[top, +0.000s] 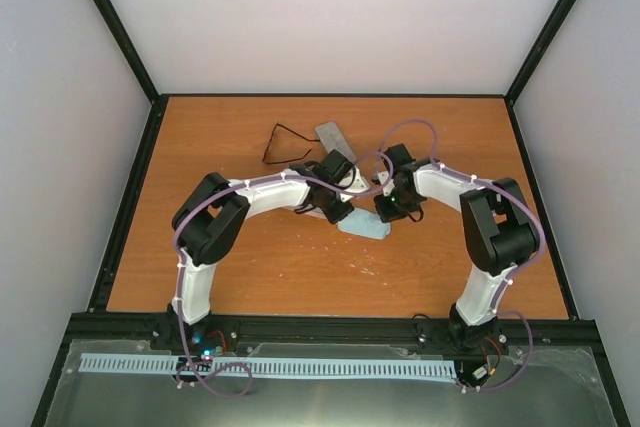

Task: Organize the sunglasses
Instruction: Pick up the glasses cleaning cloth from the center of the board, then place the glasses cleaning cloth in the sunglasses case.

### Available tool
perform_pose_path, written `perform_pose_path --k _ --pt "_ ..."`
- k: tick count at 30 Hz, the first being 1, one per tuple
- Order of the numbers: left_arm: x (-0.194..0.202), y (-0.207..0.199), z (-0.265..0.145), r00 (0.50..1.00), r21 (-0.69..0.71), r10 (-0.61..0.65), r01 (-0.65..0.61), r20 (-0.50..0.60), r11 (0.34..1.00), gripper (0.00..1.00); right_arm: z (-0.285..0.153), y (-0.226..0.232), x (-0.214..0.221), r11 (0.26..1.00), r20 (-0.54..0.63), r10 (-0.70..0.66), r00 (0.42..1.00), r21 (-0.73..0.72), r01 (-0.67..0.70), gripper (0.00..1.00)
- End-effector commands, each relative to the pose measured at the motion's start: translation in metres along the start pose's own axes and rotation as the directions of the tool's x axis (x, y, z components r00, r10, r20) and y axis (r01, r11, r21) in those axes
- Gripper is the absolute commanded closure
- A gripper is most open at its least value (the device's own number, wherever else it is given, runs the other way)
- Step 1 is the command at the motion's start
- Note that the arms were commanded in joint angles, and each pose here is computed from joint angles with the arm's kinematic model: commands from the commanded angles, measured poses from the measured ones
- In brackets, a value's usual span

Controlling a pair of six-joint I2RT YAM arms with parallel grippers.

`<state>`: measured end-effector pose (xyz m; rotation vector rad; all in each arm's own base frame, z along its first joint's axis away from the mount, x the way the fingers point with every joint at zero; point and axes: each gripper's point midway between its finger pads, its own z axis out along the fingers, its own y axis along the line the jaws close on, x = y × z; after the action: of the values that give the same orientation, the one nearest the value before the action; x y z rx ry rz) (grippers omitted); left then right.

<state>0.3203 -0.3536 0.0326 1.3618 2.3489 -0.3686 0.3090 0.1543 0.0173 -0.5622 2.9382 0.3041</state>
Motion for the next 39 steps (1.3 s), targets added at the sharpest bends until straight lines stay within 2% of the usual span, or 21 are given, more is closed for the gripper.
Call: perform_pose_path --k 1,10,18,25,39 --pt "0.001 0.019 -0.025 1.0 -0.053 -0.006 0.007 0.017 0.999 1.0 -0.012 0.018 -0.02 1.0 0.054 -0.022 0.998 -0.015 0.023 0.97" --pt "0.017 0.029 -0.047 0.999 -0.094 -0.024 0.026 0.025 0.995 1.0 -0.03 0.04 -0.059 0.995 0.115 -0.089 0.989 -0.024 0.093 0.97" --pt "0.01 0.034 -0.069 0.997 -0.128 -0.043 0.052 0.067 0.99 0.99 -0.049 0.061 -0.081 0.987 0.145 -0.149 0.978 -0.039 0.156 0.97" --pt "0.011 0.033 -0.089 0.995 -0.158 -0.039 0.053 0.089 0.986 0.99 -0.063 0.088 -0.085 0.978 0.161 -0.189 0.969 -0.057 0.2 0.97" --pt "0.045 0.042 -0.118 0.995 -0.229 -0.04 0.061 0.095 0.971 0.99 -0.052 0.122 -0.087 0.975 0.163 -0.18 0.97 -0.101 0.198 0.97"
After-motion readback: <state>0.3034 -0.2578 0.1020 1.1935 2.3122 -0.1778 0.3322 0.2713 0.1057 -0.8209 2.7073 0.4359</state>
